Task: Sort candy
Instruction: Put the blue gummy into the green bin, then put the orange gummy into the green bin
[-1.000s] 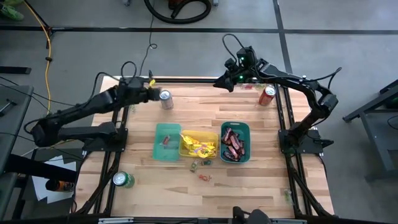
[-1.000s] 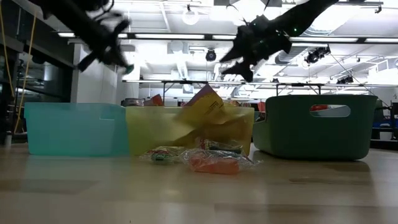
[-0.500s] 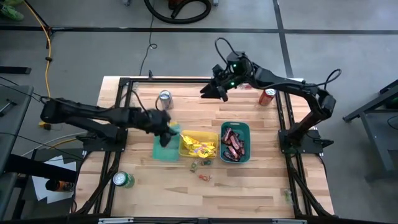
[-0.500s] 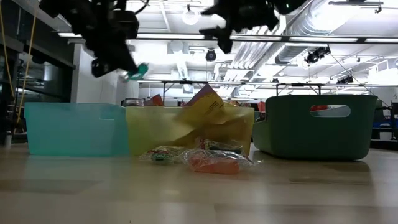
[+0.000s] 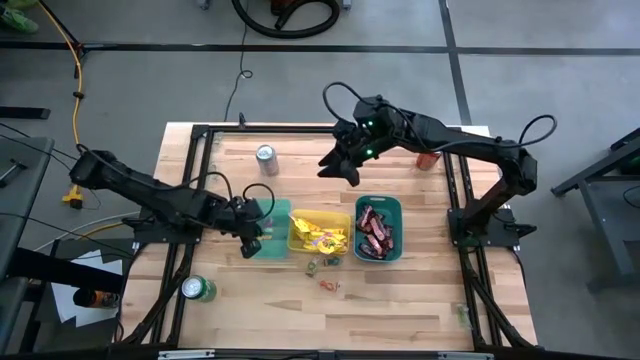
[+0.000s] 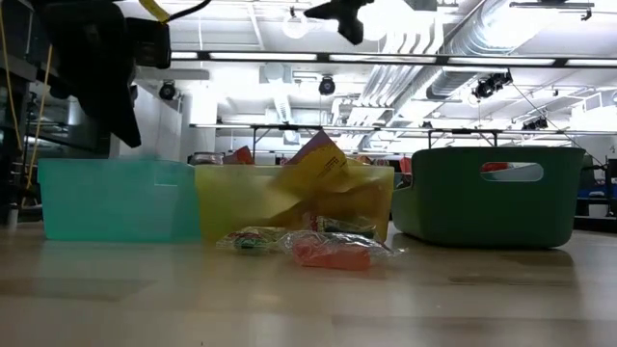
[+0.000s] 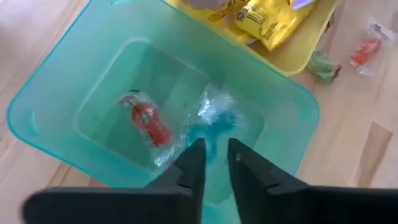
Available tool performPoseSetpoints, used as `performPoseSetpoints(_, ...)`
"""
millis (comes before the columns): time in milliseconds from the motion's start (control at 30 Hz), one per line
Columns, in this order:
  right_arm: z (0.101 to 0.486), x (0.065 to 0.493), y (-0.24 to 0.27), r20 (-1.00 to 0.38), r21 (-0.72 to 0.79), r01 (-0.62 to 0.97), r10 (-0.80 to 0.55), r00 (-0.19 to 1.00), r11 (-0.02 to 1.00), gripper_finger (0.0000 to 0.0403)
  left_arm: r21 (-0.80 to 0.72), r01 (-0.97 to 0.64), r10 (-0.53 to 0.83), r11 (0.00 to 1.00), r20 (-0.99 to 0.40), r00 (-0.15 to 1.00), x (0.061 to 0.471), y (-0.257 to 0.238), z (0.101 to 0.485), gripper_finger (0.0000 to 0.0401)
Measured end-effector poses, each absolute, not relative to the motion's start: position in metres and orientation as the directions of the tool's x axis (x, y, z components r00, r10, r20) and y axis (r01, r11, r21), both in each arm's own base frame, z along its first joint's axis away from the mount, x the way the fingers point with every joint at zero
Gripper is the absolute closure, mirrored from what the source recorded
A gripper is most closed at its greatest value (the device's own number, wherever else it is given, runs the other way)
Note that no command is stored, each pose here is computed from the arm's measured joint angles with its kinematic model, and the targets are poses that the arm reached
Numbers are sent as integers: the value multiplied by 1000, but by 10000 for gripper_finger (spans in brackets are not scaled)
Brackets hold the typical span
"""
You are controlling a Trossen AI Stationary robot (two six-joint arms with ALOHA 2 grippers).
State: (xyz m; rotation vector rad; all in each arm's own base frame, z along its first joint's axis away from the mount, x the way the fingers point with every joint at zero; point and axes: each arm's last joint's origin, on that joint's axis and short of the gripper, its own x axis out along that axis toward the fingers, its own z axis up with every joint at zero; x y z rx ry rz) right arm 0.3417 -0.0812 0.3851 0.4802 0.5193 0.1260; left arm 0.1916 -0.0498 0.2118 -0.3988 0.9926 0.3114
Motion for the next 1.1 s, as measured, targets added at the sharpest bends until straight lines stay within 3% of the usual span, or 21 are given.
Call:
performPoseSetpoints(267, 380, 335, -66, -572, 477, 66, 252, 781, 877, 192, -184, -422, 72, 888, -850, 521, 192, -50, 212, 212)
performPoseSetpoints(400, 370, 333, -51, -627, 489, 66, 297, 720, 870, 192, -290, -375, -5, 881, -796, 606, 198, -54, 220, 177)
performPoseSetpoints(567, 362, 330, -19, -683, 515, 31, 388, 619, 857, 192, -387, -307, -41, 869, -675, 736, 207, -56, 234, 172)
performPoseSetpoints(733, 358, 324, 30, -725, 507, -61, 463, 510, 860, 192, -350, -271, 1, 897, -610, 792, 212, -56, 240, 173)
performPoseSetpoints(1100, 353, 310, 116, -801, 256, -200, 323, 505, 946, 192, -313, -280, 42, 908, -595, 803, 213, -55, 241, 174)
